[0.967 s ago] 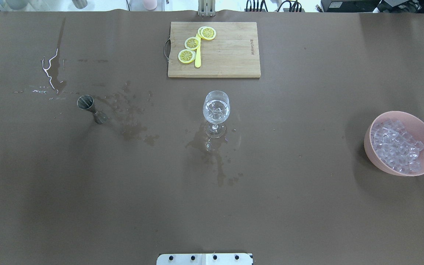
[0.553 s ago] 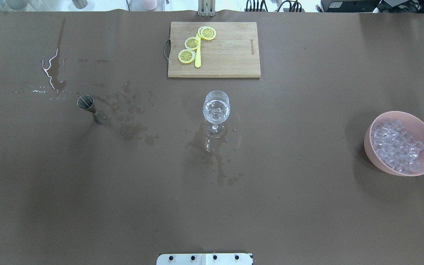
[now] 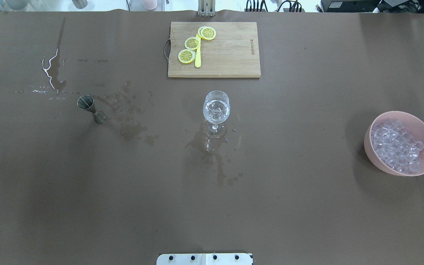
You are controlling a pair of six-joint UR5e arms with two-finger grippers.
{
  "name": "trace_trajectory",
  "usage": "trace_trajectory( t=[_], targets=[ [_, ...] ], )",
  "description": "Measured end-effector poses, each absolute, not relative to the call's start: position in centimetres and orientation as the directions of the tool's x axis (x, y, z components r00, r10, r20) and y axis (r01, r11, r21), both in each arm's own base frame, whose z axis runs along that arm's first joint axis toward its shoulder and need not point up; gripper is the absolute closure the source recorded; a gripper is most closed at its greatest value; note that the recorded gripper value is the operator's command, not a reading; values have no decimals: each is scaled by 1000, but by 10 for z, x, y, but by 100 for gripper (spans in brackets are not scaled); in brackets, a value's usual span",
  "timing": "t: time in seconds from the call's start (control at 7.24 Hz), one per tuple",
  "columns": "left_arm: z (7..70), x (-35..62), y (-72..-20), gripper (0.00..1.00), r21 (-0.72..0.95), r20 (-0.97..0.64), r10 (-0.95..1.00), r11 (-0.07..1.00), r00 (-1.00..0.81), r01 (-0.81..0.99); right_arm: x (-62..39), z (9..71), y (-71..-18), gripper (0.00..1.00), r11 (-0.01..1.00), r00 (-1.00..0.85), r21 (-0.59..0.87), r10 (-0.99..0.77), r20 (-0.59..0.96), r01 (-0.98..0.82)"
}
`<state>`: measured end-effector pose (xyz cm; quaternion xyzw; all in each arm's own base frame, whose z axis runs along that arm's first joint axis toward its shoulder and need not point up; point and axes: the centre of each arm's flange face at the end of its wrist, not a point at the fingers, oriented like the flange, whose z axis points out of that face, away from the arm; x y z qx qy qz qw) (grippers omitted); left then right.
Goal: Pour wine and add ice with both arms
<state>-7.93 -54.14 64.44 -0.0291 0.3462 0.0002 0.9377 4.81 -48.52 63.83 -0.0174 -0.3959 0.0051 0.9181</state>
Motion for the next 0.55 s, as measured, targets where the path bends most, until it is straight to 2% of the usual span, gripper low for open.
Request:
trace_trajectory(
  t=[0.55],
  targets=[
    [645, -79, -541, 2, -55, -649, -20, 998, 760, -20, 48, 637, -487, 0, 999, 686, -32, 21, 727, 4]
  ],
)
